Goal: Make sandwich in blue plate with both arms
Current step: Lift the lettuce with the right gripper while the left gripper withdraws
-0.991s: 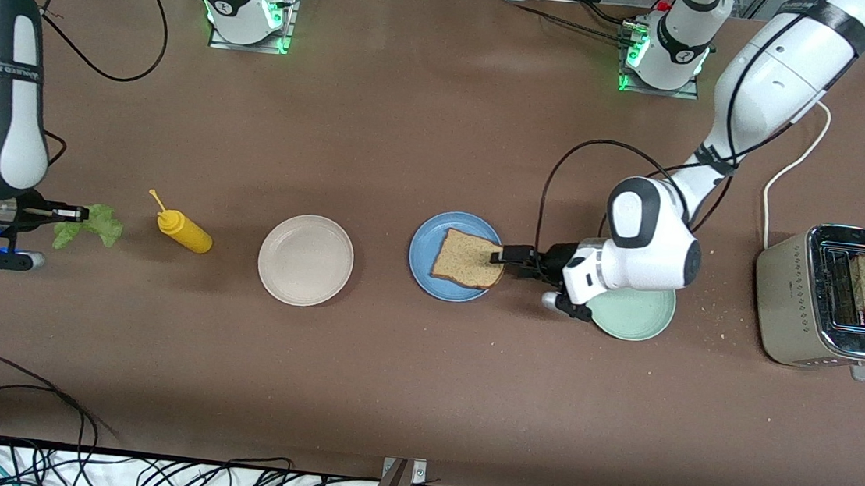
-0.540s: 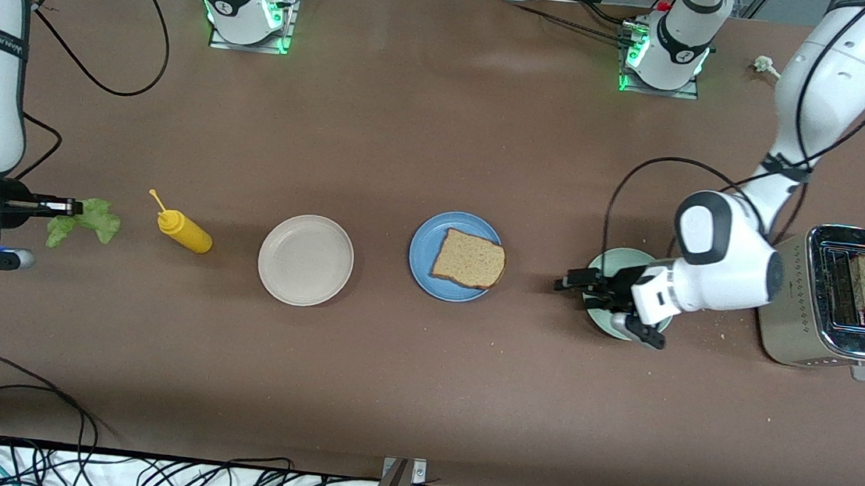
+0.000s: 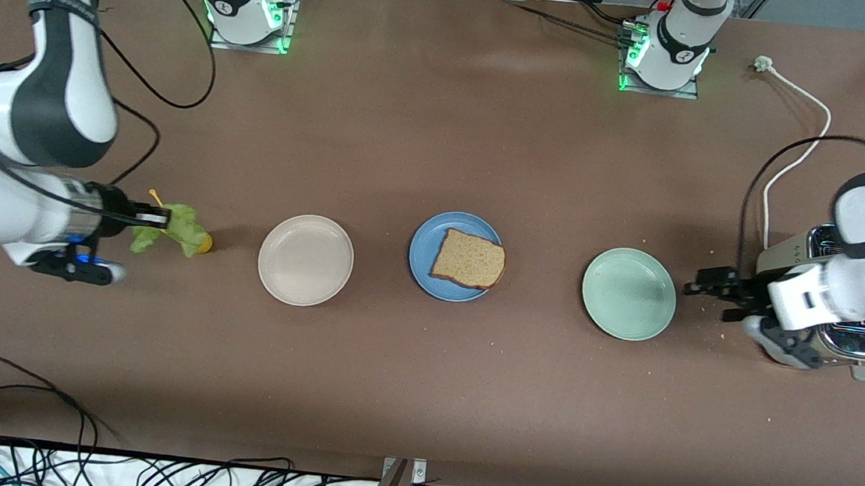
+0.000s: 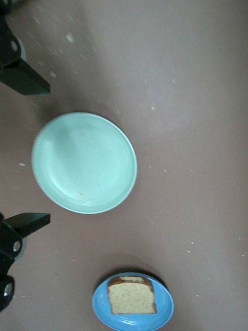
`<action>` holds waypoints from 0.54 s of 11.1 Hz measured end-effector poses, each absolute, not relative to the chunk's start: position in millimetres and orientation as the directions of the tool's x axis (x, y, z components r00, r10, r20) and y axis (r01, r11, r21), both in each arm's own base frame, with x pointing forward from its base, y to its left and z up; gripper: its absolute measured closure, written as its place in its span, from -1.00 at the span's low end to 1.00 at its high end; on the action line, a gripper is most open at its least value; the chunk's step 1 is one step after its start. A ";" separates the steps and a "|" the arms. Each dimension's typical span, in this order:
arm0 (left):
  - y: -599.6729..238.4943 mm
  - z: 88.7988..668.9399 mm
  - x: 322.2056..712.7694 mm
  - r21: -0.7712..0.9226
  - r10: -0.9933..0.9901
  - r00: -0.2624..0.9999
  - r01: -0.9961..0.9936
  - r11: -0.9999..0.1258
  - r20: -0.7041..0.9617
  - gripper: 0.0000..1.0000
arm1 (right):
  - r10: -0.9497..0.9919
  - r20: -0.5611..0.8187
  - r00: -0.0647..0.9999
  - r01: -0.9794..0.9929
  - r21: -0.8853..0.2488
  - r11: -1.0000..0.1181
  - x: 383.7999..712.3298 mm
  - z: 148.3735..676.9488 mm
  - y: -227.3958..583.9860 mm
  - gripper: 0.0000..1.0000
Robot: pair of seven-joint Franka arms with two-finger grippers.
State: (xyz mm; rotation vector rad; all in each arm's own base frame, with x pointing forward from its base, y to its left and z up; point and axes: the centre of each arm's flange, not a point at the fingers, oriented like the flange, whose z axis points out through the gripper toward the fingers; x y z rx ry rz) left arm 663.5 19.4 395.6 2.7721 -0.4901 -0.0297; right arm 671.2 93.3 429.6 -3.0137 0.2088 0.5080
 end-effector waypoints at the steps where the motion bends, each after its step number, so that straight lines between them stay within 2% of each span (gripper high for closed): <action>1: 21.9 429.6 659.4 0.279 -0.336 0.942 -0.325 -0.904 0.008 -1.00 | -0.154 -0.329 0.932 -0.182 -0.056 -0.982 669.7 428.5 120.0 0.90; 6: -22.2 554.3 629.5 0.011 -0.284 0.958 -0.284 -0.959 -0.034 -1.00 | -0.249 -0.323 0.913 -0.302 -0.127 -0.945 656.8 406.8 254.9 0.90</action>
